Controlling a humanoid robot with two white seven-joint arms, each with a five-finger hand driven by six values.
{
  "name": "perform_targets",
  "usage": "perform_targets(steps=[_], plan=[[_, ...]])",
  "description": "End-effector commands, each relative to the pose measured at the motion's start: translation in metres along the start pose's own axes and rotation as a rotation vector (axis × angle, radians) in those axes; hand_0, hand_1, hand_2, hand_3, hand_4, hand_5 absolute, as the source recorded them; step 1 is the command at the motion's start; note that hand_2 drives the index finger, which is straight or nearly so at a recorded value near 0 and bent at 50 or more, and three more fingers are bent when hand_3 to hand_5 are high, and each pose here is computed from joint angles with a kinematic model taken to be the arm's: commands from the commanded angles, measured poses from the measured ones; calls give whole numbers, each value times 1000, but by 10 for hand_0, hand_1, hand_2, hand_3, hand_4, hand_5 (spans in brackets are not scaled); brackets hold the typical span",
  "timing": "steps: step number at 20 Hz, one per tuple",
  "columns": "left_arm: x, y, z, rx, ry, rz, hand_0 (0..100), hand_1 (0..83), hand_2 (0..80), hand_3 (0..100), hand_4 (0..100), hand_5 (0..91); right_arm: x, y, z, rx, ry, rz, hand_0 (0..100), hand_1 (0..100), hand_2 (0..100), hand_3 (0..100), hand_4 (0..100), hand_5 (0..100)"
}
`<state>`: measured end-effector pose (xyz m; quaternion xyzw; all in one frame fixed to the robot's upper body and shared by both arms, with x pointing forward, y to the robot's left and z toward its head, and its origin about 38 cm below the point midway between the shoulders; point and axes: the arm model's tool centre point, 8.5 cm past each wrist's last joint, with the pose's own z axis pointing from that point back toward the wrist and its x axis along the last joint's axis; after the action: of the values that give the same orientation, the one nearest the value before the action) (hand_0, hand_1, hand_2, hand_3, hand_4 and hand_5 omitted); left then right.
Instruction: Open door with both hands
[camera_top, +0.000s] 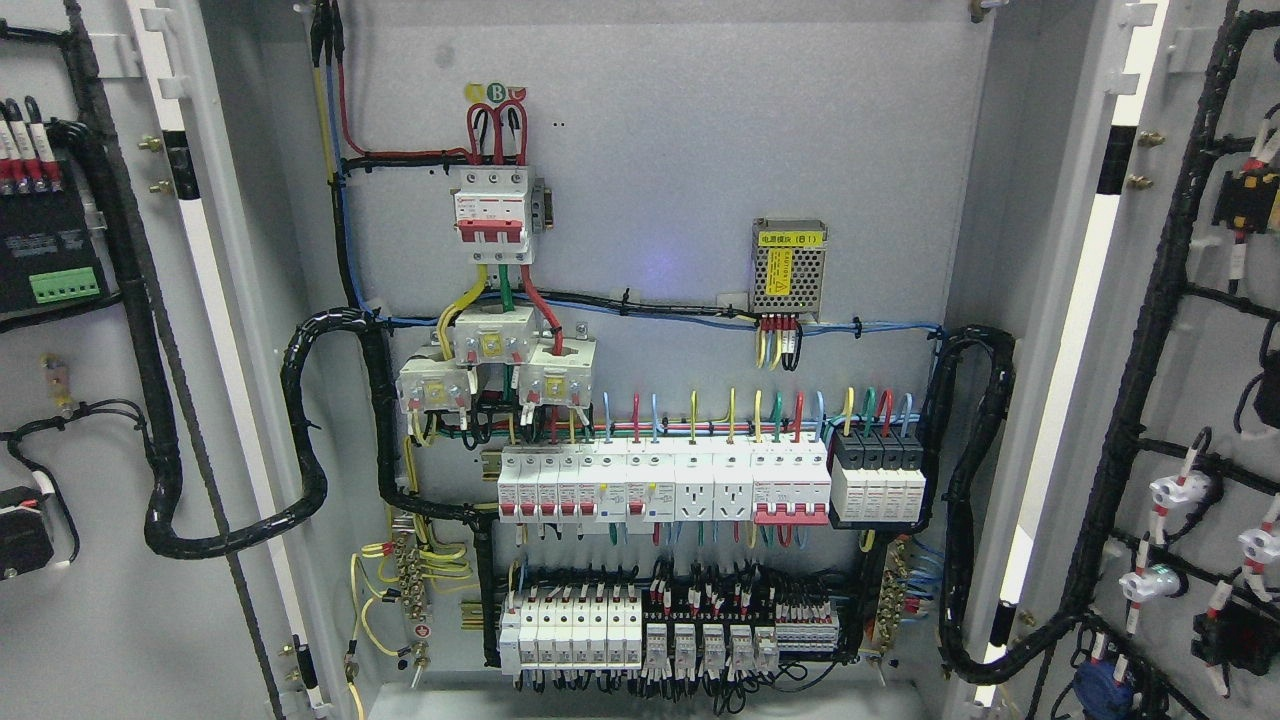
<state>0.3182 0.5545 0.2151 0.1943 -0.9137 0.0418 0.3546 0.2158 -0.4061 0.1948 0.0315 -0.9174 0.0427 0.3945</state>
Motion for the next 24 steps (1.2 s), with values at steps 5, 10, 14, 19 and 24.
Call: perform_targets(steps=[5, 10, 14, 19, 24], plan=[[26, -4, 16, -20, -299, -101, 120, 389, 0, 0, 0, 0, 2, -9, 3, -28, 2, 5, 120, 389, 0, 0, 0, 0], [34, -27, 16, -47, -341, -49, 120, 389, 0, 0, 0, 0, 2, -10, 4, -32, 5, 7, 120, 389, 0, 0, 0, 0], [41, -47, 20, -75, -313, 14, 120, 389, 0, 0, 0, 0, 2, -8, 4, -27, 2, -1, 120, 389, 0, 0, 0, 0], [53, -78, 33, -105, -294, 100, 120, 389, 0, 0, 0, 0, 3, 2, 4, 3, -6, -23, 120, 389, 0, 0, 0, 0], [61, -105, 45, -140, -279, 172, 120, 389, 0, 0, 0, 0, -3, 18, 0, 39, -8, -72, 120, 389, 0, 0, 0, 0]])
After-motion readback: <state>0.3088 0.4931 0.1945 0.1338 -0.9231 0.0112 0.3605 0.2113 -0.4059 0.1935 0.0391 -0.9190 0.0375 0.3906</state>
